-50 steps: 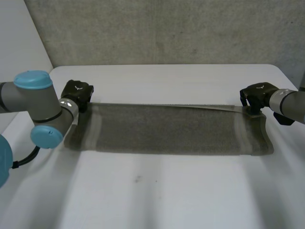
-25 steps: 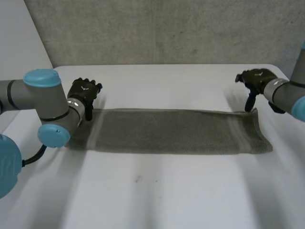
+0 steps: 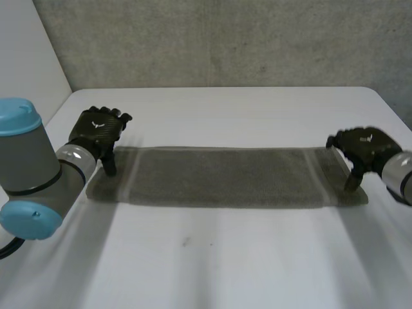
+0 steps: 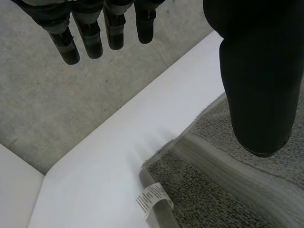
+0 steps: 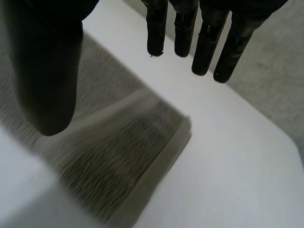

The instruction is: Fold the towel.

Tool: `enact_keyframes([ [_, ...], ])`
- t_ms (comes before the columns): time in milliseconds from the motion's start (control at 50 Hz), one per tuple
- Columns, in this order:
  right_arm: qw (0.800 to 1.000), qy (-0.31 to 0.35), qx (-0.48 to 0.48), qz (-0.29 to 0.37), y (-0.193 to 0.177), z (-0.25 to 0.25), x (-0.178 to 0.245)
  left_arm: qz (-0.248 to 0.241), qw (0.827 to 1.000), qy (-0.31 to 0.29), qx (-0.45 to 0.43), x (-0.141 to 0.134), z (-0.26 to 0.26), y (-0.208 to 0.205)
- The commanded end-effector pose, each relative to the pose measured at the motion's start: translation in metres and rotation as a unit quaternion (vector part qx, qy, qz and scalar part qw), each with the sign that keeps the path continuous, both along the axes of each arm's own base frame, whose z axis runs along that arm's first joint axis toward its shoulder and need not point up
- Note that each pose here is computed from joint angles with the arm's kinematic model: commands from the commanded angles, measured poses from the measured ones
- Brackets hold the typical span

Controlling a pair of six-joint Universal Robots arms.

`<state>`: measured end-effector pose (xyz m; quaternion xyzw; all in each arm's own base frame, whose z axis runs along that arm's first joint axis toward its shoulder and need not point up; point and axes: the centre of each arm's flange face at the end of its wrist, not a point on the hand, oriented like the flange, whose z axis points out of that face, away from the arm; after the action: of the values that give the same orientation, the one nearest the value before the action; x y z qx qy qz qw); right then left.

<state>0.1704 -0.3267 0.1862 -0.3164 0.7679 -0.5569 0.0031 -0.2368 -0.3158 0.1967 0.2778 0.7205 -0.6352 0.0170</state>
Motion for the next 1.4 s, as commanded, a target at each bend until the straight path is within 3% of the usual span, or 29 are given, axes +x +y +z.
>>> enact_keyframes([
  [20, 1.000, 0.002, 0.013, 0.001, 0.002, -0.042, -0.010, 0.009, 0.999, 0.039, 0.011, 0.002, -0.004, 0.005],
  [320, 0.998, 0.055, 0.017, 0.008, -0.012, -0.075, -0.017, 0.011, 0.998, 0.054, 0.019, 0.003, -0.007, 0.007],
  [460, 0.991, 0.088, -0.032, -0.100, -0.044, -0.043, -0.074, 0.010, 0.998, 0.053, 0.022, 0.002, -0.008, 0.008],
  [560, 0.979, 0.141, -0.070, -0.128, -0.061, -0.022, -0.104, 0.011, 0.998, 0.053, 0.021, 0.003, -0.007, 0.009],
  [680, 0.973, 0.174, -0.095, -0.118, -0.068, -0.002, -0.101, 0.014, 0.998, 0.056, 0.010, 0.006, 0.001, 0.010],
  [720, 0.977, 0.149, -0.128, -0.080, -0.066, 0.024, -0.057, 0.014, 0.998, 0.057, 0.010, 0.006, 0.001, 0.010],
  [740, 0.977, 0.148, -0.128, -0.080, -0.066, 0.024, -0.057, 0.014, 0.998, 0.057, 0.009, 0.006, 0.002, 0.010],
  [780, 0.981, 0.101, -0.167, -0.016, -0.053, 0.047, 0.007, 0.015, 0.998, 0.057, 0.008, 0.007, 0.002, 0.009],
  [800, 0.981, 0.101, -0.167, -0.016, -0.053, 0.048, 0.007, 0.016, 0.998, 0.058, 0.008, 0.007, 0.002, 0.009],
  [840, 0.979, 0.064, -0.188, 0.054, -0.032, 0.057, 0.068, 0.015, 0.998, 0.057, 0.009, 0.007, 0.002, 0.009],
  [860, 0.979, 0.064, -0.188, 0.054, -0.032, 0.057, 0.068, 0.016, 0.998, 0.058, 0.009, 0.007, 0.002, 0.009],
  [880, 0.974, 0.055, -0.197, 0.095, -0.016, 0.058, 0.100, 0.016, 0.998, 0.058, 0.009, 0.007, 0.002, 0.009],
  [900, 0.969, 0.046, -0.200, 0.135, 0.000, 0.056, 0.130, 0.017, 0.998, 0.058, 0.010, 0.008, 0.002, 0.009],
  [920, 0.969, 0.045, -0.200, 0.136, 0.000, 0.056, 0.131, 0.017, 0.998, 0.058, 0.010, 0.008, 0.002, 0.009],
  [960, 0.957, 0.033, -0.192, 0.214, 0.039, 0.039, 0.185, 0.018, 0.998, 0.058, 0.011, 0.008, 0.001, 0.010],
  [980, 0.957, 0.033, -0.192, 0.215, 0.039, 0.038, 0.186, 0.018, 0.998, 0.058, 0.010, 0.009, 0.002, 0.010],
  [1040, 0.942, 0.031, -0.166, 0.290, 0.086, 0.004, 0.231, 0.018, 0.998, 0.058, 0.010, 0.009, 0.002, 0.010],
  [1160, 0.927, 0.043, -0.121, 0.352, 0.127, -0.044, 0.256, 0.016, 0.998, 0.058, 0.012, 0.008, 0.001, 0.011],
  [1220, 0.927, 0.047, -0.111, 0.355, 0.131, -0.053, 0.255, 0.014, 0.998, 0.057, 0.012, 0.006, 0.001, 0.012],
  [1400, 0.946, 0.028, -0.127, 0.297, 0.111, -0.007, 0.221, 0.009, 0.998, 0.059, 0.007, 0.003, 0.001, 0.013],
])
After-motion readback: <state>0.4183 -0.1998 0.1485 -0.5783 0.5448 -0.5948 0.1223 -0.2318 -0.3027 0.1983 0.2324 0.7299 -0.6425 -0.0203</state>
